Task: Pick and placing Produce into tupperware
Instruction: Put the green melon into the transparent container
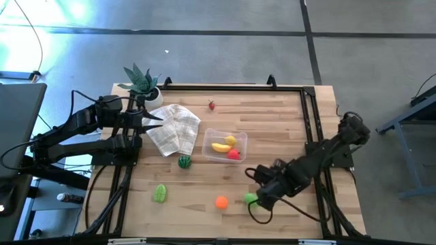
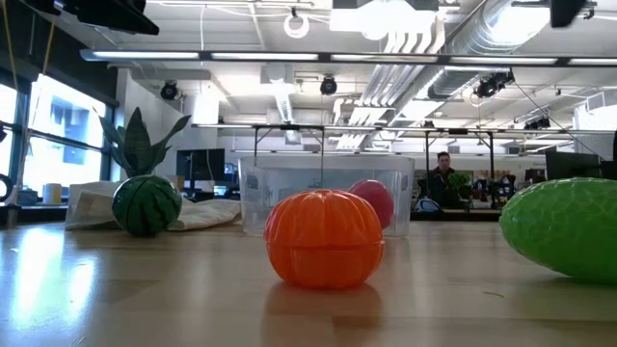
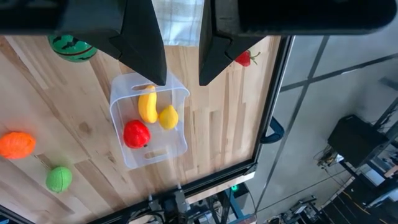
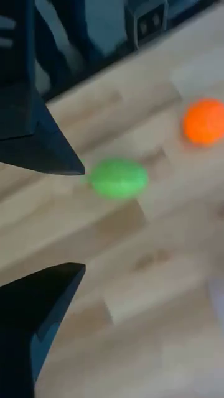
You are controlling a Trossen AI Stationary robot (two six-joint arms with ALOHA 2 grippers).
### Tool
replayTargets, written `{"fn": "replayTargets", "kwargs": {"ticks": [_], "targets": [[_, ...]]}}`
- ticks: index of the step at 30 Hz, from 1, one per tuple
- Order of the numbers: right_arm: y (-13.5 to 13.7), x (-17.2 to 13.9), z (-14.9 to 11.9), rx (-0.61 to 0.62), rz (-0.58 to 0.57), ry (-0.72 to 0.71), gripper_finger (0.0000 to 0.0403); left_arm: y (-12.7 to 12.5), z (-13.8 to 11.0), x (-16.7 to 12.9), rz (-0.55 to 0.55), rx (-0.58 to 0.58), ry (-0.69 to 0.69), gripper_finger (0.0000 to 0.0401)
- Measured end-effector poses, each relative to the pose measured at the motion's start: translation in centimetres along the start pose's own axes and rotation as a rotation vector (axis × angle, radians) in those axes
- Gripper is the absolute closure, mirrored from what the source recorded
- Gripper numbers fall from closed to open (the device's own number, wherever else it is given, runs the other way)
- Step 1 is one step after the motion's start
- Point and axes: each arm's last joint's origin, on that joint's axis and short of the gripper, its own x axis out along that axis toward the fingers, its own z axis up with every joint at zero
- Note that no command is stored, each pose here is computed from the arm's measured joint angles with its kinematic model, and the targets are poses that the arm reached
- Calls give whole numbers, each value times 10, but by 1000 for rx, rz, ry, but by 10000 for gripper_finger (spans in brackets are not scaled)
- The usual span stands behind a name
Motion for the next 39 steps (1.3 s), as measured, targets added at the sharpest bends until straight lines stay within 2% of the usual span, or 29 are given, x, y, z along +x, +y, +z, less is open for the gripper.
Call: {"fn": "replayTargets", "kwargs": {"ticks": [3,10,16,26,39], "targets": [[2,17,-1,33,54,10,170,0,0,0,0,0,0,316],[4,48,3,218,135,-27,169,0,0,0,0,0,0,316],[1,63,0,313,150,-27,169,0,0,0,0,0,0,316],[16,100,-7,204,137,34,168,0,0,0,0,0,0,316],[19,123,-8,153,89,52,168,0,0,0,0,0,0,316]]}}
